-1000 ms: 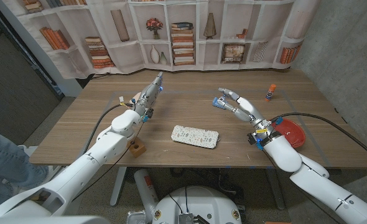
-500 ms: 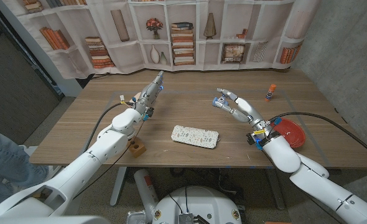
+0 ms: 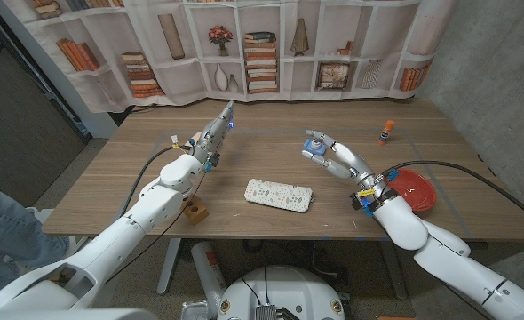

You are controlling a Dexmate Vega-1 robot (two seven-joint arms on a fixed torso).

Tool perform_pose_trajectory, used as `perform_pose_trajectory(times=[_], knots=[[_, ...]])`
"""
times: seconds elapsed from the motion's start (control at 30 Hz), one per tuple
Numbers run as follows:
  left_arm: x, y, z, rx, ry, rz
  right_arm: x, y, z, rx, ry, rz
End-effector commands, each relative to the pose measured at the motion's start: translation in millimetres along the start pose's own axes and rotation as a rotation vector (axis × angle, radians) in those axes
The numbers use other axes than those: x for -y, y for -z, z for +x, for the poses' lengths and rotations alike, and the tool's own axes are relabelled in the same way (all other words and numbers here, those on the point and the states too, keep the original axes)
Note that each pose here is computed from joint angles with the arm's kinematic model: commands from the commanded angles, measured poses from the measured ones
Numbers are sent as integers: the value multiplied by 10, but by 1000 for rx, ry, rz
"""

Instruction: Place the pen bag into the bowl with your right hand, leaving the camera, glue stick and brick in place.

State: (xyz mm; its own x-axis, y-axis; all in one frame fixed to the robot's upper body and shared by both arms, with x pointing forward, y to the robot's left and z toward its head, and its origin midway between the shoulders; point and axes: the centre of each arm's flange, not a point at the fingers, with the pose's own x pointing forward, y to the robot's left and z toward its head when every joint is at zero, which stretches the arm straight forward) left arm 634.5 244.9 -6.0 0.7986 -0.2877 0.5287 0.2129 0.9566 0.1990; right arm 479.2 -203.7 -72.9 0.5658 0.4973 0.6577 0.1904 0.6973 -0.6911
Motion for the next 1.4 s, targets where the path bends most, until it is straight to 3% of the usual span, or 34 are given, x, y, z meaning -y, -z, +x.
perform_pose_trajectory(times=[0.03,1.4], knots=[[-12,7,-6,3,2,-2,-49,-57,-16,8,-16,-48],[50,-14,-133,14,-1,2,-187,-199,-39,64,-98,-197]])
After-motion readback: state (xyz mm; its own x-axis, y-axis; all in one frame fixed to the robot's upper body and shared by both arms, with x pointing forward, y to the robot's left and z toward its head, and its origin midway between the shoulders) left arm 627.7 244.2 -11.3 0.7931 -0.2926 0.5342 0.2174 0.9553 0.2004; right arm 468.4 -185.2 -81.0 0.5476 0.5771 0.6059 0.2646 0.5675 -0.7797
